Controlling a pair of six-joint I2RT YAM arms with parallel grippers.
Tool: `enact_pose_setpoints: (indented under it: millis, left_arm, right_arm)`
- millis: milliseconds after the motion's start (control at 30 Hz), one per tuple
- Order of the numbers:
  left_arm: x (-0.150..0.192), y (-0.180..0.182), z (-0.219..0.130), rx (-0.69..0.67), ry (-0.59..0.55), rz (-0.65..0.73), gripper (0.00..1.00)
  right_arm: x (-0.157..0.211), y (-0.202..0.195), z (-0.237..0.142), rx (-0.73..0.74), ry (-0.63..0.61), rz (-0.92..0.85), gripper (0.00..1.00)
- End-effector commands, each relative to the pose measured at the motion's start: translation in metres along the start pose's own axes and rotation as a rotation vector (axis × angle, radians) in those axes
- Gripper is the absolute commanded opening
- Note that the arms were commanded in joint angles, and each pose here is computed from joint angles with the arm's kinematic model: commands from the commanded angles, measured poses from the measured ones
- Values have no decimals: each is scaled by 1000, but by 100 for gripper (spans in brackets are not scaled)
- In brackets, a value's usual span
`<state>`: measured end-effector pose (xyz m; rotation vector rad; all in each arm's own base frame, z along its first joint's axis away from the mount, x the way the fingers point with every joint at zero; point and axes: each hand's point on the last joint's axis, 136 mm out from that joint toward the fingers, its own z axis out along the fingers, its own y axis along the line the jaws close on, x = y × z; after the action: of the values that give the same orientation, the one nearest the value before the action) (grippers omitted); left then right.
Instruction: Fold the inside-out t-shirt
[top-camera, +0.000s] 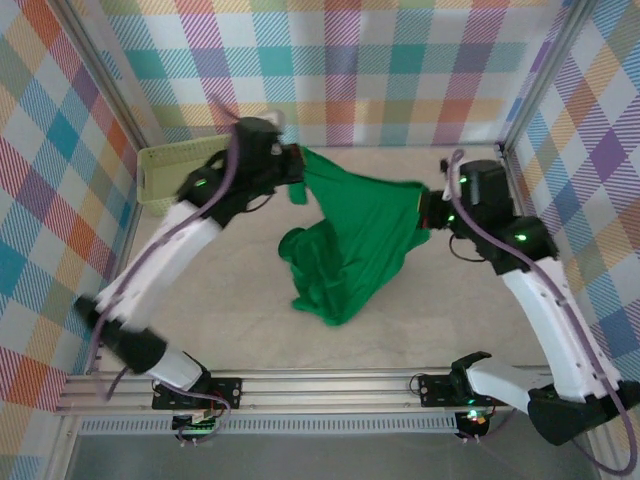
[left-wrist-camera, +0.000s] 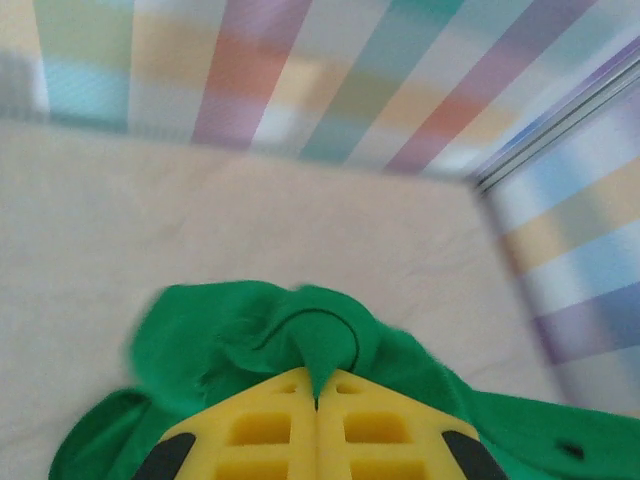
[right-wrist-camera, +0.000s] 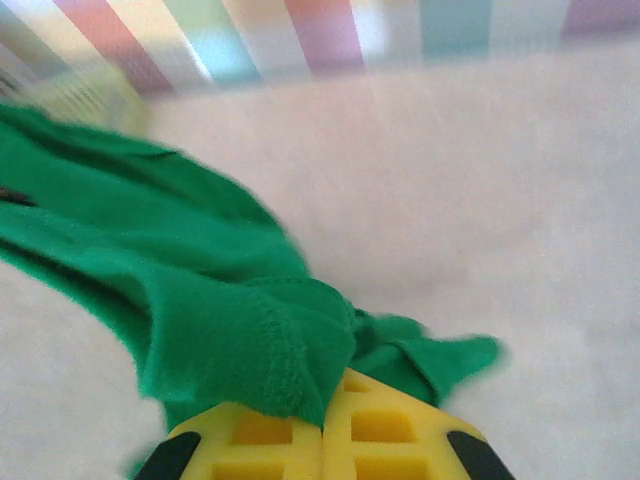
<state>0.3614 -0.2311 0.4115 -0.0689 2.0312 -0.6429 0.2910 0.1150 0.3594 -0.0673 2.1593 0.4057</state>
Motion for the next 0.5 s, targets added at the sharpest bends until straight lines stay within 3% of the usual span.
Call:
enact_pose_setpoints:
  millis: [0, 100, 200, 333, 467]
  left_arm:
    - [-40, -23, -73, 179, -210, -103, 0]
    - [-42, -27, -103, 223, -222, -106, 0]
    - [-27, -11, -98, 159, -184, -98, 0]
    - [8, 19, -65, 14, -95, -71, 0]
    - [71, 59, -11, -155, 70, -22, 0]
  right_arm:
    - [-31, 16, -56, -55, -68, -72, 0]
    - [-53, 34, -88, -135, -140, -81, 0]
    - [-47, 40, -86, -174, -116, -60, 0]
    - [-6, 34, -38, -177, 18, -5, 0]
    - [69, 16, 30, -146, 219, 69, 0]
